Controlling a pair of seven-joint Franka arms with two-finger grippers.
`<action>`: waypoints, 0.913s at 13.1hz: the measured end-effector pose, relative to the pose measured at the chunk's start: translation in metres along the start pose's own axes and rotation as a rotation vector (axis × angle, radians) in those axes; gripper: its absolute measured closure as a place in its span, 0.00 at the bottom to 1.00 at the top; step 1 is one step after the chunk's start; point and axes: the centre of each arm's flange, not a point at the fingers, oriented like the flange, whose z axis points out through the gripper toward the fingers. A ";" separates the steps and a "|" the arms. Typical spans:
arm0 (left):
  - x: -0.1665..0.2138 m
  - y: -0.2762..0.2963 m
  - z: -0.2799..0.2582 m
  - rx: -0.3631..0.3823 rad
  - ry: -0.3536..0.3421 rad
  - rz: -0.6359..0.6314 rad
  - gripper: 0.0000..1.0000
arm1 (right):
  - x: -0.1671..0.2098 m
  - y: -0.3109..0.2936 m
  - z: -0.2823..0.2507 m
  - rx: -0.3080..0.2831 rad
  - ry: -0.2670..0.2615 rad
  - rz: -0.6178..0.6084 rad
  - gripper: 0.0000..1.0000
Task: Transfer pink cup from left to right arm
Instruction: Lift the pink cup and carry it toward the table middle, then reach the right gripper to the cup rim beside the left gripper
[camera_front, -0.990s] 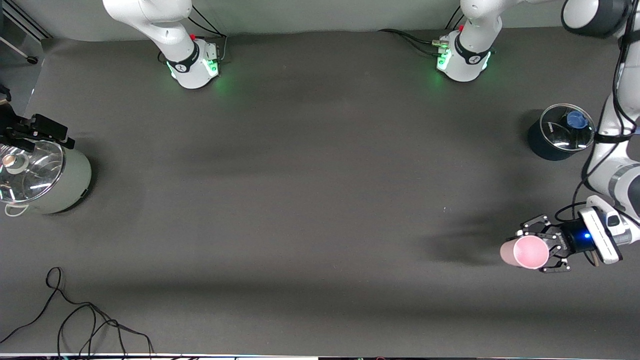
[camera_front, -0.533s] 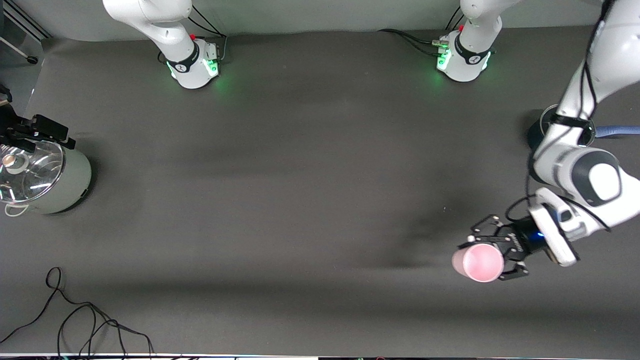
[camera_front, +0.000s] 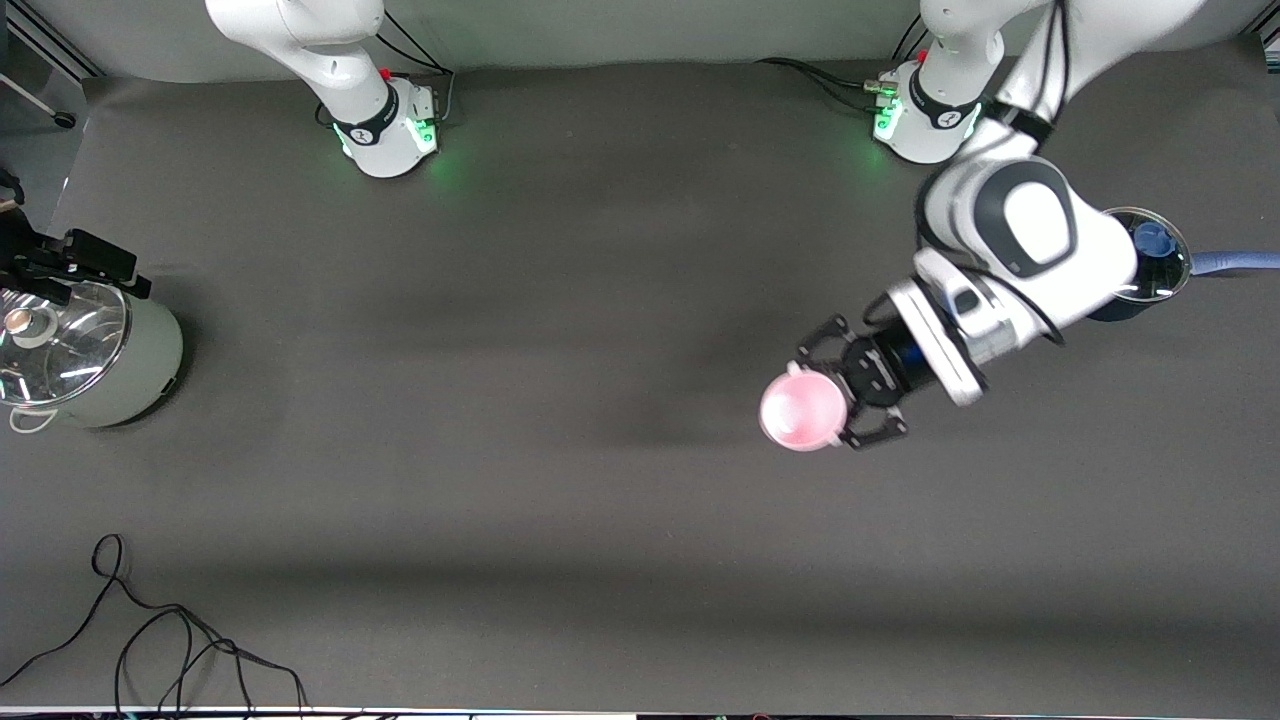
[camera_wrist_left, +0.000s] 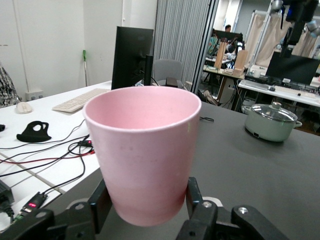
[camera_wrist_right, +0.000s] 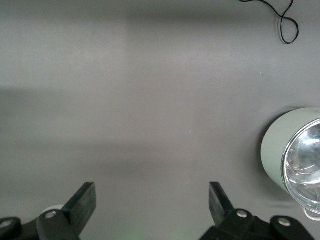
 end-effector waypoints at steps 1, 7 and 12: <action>0.004 0.020 0.009 0.011 -0.020 0.012 0.36 | 0.000 0.000 0.000 0.000 0.000 0.000 0.00; 0.023 0.106 0.057 0.021 -0.067 0.052 0.36 | 0.002 -0.015 -0.003 0.076 0.009 0.140 0.00; 0.035 0.123 0.077 0.040 -0.057 0.028 0.36 | 0.017 -0.116 -0.021 0.151 0.011 0.467 0.00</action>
